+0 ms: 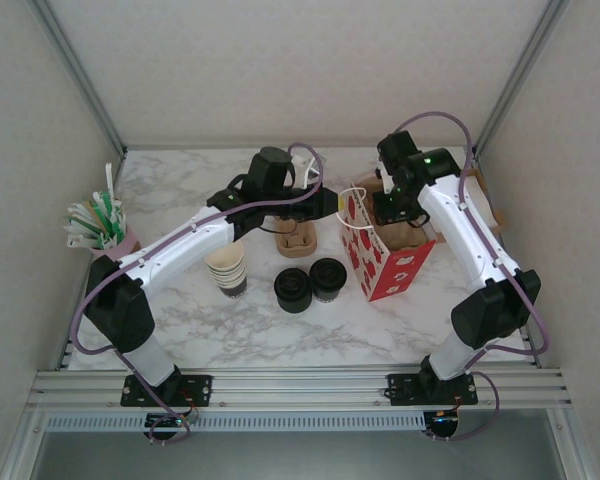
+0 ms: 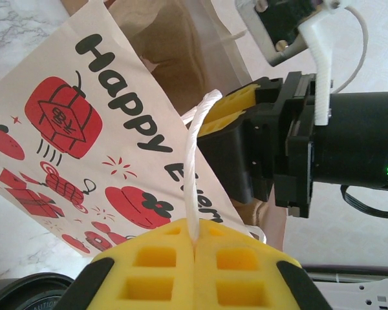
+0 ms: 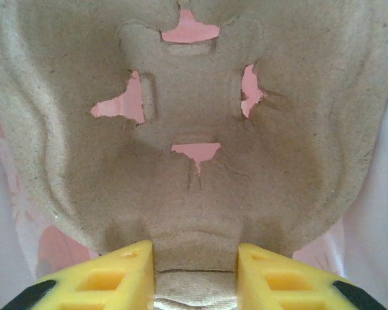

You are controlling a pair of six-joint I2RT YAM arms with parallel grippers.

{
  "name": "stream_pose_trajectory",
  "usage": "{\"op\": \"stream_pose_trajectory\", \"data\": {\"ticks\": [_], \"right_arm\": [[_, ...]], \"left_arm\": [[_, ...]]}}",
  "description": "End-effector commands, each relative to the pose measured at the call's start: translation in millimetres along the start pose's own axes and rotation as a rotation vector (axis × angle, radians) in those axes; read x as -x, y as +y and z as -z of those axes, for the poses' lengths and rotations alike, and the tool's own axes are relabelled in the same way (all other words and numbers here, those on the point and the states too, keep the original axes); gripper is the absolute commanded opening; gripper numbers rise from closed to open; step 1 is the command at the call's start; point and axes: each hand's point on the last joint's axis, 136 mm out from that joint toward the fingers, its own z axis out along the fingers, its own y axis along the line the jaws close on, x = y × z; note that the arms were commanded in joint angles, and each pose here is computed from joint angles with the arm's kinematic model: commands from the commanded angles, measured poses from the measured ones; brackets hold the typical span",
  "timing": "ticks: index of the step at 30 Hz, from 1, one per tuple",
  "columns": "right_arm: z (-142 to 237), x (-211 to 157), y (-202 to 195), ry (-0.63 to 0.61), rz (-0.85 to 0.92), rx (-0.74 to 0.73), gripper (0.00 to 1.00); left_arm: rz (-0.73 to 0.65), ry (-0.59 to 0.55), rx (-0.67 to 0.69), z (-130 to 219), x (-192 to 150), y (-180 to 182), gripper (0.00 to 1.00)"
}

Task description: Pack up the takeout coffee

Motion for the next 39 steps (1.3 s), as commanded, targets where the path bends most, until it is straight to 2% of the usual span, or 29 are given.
{"op": "stream_pose_trajectory", "data": {"ticks": [1,39], "right_arm": [[-6.5,-2.5,3.2,0.006,-0.018,0.013,0.33],[-105.1,-41.8,13.3,0.132,-0.053,0.014,0.33]], "left_arm": [[-0.017,-0.034,-0.020,7.4,8.1,-9.2,0.00],[-0.013,-0.020,-0.018,2.4,7.3,-4.3,0.00]]}}
